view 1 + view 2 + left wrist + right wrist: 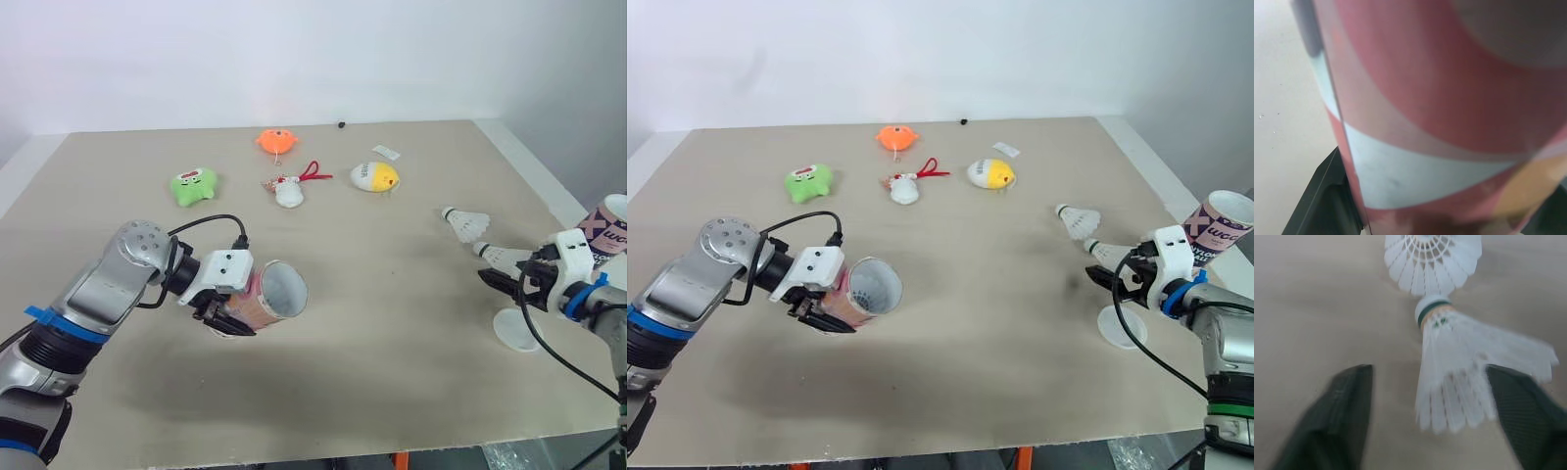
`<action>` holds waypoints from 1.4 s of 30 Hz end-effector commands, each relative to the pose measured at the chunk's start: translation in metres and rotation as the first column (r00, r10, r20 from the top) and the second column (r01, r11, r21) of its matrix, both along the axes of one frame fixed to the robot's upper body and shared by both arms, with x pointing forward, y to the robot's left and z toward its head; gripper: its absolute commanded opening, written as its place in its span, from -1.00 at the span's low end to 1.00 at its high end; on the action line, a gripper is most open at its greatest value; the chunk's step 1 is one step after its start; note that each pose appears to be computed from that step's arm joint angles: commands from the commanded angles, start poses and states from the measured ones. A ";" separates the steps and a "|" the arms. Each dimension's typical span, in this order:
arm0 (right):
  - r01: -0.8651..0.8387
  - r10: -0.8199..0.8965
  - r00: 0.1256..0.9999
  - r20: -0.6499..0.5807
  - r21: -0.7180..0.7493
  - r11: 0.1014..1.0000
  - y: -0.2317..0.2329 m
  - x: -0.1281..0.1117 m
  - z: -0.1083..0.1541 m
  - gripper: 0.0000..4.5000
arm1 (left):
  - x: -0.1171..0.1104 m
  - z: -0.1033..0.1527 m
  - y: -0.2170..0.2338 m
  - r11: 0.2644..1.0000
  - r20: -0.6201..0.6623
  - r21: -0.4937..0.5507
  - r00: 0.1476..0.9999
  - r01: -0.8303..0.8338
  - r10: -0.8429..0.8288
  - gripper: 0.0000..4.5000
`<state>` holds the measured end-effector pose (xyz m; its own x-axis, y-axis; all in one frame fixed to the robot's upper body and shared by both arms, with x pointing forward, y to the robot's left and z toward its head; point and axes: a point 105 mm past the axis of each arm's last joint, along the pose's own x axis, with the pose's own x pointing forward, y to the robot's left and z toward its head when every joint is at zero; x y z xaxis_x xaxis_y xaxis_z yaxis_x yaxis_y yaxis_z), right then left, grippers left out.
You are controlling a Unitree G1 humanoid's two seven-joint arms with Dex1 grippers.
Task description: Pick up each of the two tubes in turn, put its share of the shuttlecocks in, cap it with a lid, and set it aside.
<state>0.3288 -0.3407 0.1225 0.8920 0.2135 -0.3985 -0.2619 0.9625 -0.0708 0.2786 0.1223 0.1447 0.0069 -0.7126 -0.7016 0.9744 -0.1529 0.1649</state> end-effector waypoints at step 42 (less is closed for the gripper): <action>-0.976 0.987 0.163 -0.011 -0.145 0.160 0.277 -0.088 0.109 -0.97 | 0.004 0.001 -0.006 1.000 0.025 -0.016 1.000 0.006 -0.005 0.35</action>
<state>0.2425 -0.0631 0.2279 -0.0030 0.9071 -0.4208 -0.9797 -0.0871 -0.1808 0.2807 0.1177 0.1458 0.0060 -0.7225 -0.6913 0.9696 -0.1648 0.1808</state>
